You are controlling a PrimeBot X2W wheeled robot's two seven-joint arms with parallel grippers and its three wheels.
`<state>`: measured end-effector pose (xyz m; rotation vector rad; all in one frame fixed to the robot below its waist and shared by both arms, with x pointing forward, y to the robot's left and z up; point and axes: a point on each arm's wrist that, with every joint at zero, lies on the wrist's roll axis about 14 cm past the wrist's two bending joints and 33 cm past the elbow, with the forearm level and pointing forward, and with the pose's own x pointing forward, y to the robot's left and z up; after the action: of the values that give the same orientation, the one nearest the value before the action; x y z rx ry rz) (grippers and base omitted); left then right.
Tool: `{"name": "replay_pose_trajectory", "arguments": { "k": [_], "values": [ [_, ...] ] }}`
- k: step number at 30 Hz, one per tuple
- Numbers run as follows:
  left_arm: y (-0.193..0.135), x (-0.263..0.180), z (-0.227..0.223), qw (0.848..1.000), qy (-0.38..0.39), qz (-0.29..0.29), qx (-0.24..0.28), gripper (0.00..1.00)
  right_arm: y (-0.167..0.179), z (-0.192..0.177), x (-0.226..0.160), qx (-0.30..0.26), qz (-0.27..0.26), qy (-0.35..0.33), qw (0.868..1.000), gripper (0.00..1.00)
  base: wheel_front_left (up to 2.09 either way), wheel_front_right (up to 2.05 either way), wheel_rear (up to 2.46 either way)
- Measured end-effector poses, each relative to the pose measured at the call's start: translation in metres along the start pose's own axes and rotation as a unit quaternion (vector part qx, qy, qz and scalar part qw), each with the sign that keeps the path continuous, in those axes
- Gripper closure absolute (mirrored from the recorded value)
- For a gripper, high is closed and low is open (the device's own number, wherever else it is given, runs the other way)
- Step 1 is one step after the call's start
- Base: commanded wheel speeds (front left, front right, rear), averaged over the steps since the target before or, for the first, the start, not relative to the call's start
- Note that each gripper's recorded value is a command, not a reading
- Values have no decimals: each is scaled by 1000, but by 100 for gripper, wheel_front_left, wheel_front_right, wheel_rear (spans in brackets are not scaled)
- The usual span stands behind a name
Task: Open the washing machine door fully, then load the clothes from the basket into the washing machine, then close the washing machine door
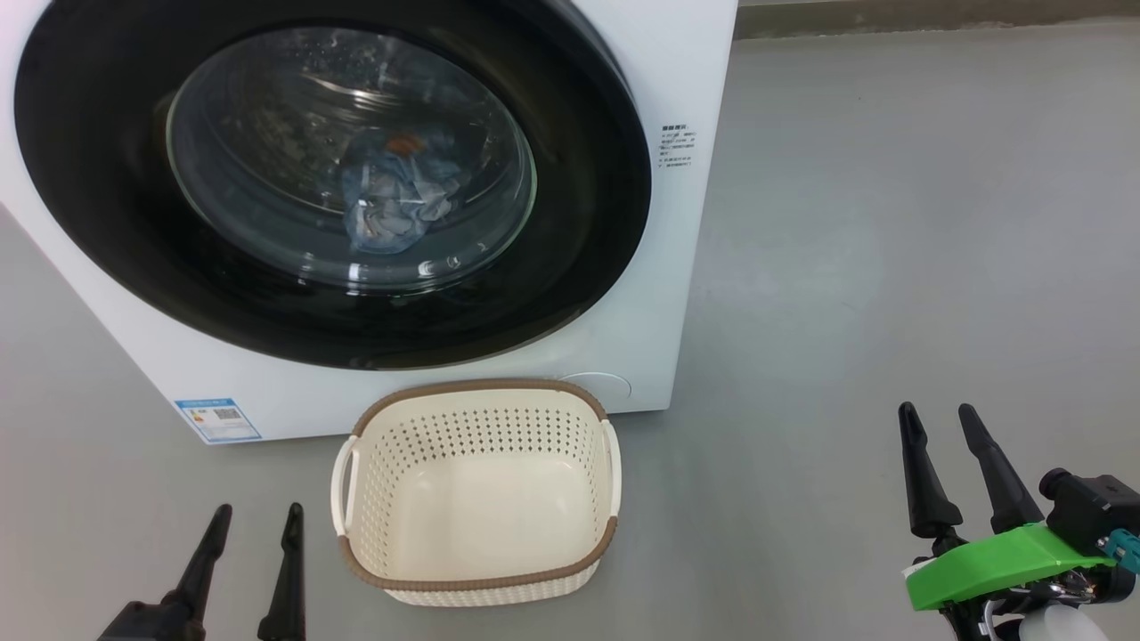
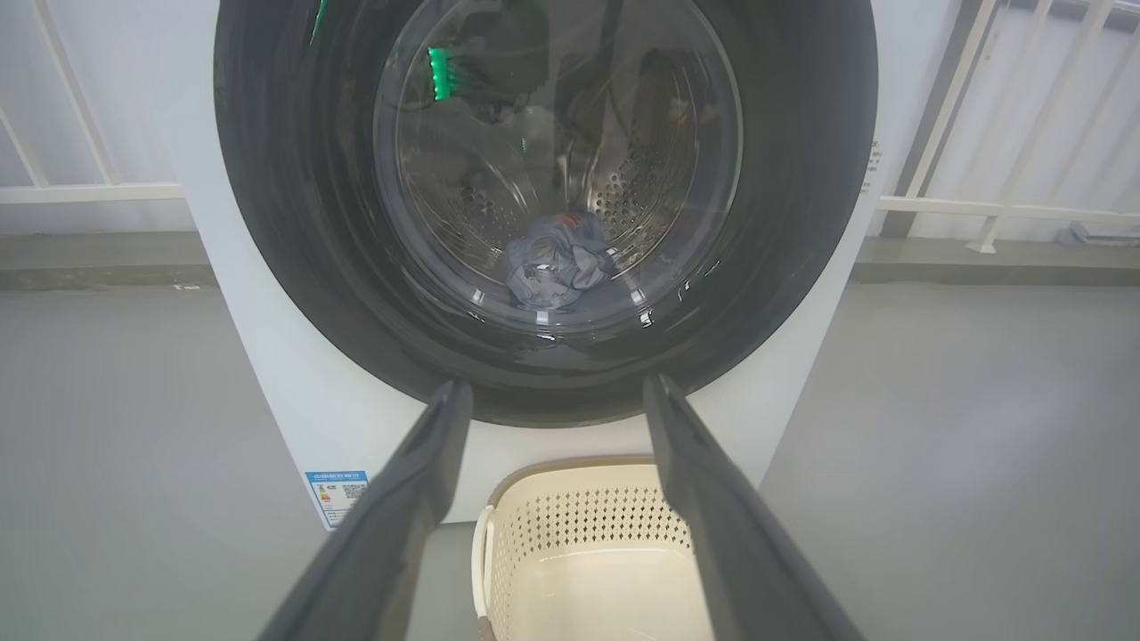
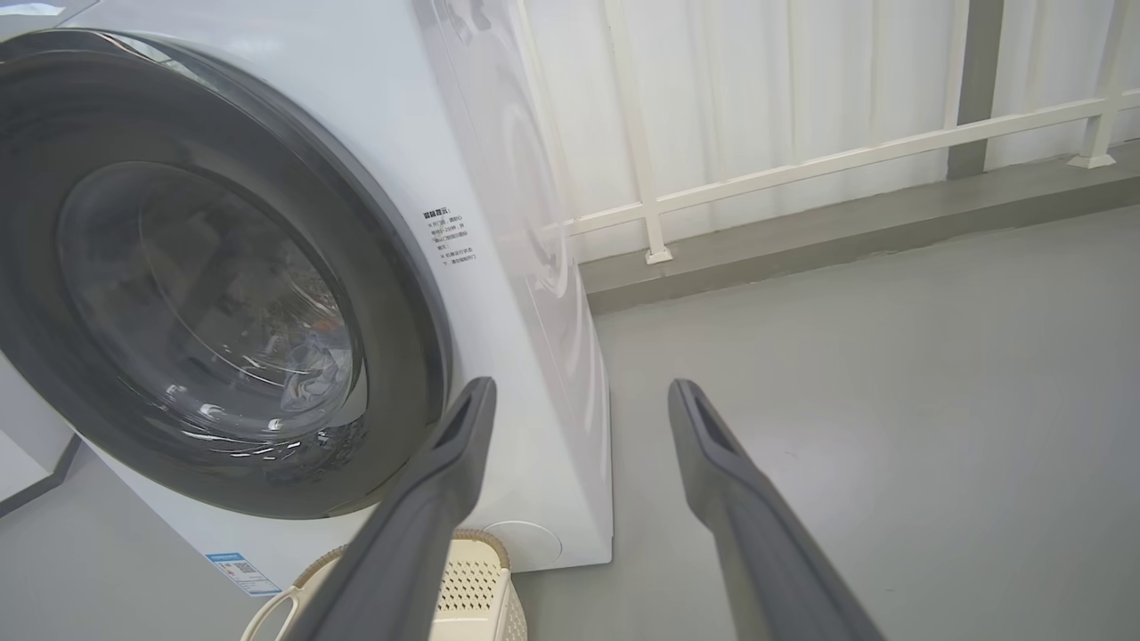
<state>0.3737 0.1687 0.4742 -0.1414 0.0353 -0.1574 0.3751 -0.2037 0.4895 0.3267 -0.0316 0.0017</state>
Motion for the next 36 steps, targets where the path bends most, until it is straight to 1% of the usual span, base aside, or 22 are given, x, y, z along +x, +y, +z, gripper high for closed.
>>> {"name": "replay_pose_trajectory", "arguments": {
  "k": [7, 8, 15, 25, 36],
  "values": [
    [0, 1, 3, 1000, -4, 0, 7, 0, -1, 0, -2, 0, -3, 0, 1000, 0, 0, 0, 0],
    [0, 0, 0, 1000, 1, 0, 6, 100, -2, -4, -3, 1, -5, 6, 1000, 100, 0, 0, 0],
    [-8, -12, -33, 999, 49, 7, -20, 100, -9, -47, -27, 22, -32, 70, 997, 100, 0, 0, 0],
    [-3, -14, -35, 996, 52, 26, -68, 100, -11, -47, -26, 57, -42, 72, 995, 100, 0, 0, 0],
    [1, -15, -36, 989, 56, 46, -129, 100, -13, -46, -25, 113, -56, 73, 989, 100, 0, 0, 0]
  ]
}}
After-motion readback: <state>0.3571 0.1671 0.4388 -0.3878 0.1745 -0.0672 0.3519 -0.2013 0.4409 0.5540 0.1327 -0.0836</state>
